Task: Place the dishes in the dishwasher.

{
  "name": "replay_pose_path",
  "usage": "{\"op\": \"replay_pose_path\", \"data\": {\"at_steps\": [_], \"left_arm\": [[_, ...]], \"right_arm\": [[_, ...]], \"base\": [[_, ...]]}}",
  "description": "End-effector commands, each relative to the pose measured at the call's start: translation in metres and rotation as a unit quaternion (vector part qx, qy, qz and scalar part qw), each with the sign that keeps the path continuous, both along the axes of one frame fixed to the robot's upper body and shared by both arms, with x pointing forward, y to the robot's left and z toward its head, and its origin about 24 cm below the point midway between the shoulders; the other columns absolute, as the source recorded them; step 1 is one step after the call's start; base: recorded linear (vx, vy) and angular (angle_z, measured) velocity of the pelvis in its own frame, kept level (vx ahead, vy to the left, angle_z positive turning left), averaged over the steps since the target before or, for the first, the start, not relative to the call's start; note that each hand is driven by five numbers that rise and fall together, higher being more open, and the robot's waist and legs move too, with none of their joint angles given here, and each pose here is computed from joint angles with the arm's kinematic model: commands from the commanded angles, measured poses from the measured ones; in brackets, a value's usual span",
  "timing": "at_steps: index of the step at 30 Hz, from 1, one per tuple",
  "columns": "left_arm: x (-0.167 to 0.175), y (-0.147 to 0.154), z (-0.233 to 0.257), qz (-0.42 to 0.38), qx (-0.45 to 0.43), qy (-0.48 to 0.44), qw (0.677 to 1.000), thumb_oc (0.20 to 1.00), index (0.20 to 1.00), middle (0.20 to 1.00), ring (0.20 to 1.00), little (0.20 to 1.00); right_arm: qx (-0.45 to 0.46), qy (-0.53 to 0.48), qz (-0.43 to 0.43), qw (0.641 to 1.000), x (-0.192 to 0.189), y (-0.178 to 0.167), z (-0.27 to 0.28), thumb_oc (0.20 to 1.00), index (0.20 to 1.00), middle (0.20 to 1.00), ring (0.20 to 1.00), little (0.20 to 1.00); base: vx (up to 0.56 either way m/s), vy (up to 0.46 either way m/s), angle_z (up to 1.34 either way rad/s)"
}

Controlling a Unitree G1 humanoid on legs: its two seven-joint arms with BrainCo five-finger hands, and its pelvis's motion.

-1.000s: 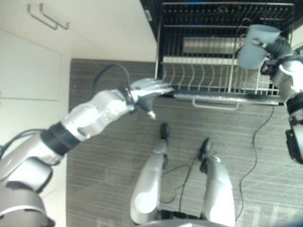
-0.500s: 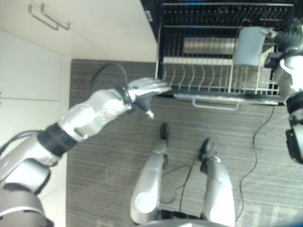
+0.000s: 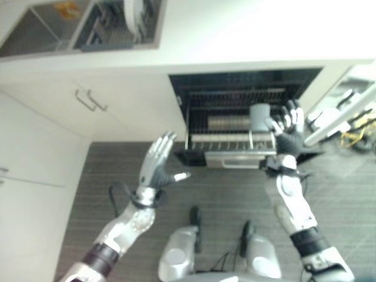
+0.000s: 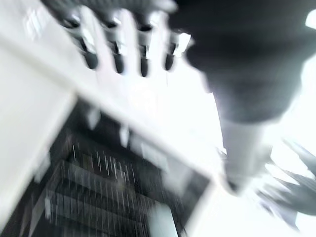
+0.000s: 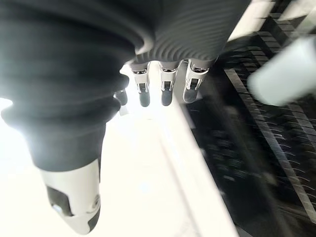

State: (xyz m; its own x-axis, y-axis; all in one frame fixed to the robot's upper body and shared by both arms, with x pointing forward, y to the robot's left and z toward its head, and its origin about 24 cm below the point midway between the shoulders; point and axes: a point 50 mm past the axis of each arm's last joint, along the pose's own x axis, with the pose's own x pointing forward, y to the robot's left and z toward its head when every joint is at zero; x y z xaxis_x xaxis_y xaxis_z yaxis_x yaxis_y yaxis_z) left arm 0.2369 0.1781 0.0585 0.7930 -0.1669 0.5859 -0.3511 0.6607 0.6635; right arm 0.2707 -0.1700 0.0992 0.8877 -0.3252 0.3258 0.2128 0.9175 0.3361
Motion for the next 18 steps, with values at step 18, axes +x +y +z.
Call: {"op": "replay_pose_path", "data": {"at_steps": [18], "left_arm": [[-0.021, 0.040, 0.084, -0.158, -0.431, -0.111, 0.881, 1.000, 1.000, 1.000, 1.000, 1.000]], "right_arm": [[-0.133, -0.134, 0.198, 0.962, -0.025, -0.005, 0.040, 1.000, 1.000, 1.000, 1.000, 1.000]], "base": [[0.03, 0.021, -0.34]]}}
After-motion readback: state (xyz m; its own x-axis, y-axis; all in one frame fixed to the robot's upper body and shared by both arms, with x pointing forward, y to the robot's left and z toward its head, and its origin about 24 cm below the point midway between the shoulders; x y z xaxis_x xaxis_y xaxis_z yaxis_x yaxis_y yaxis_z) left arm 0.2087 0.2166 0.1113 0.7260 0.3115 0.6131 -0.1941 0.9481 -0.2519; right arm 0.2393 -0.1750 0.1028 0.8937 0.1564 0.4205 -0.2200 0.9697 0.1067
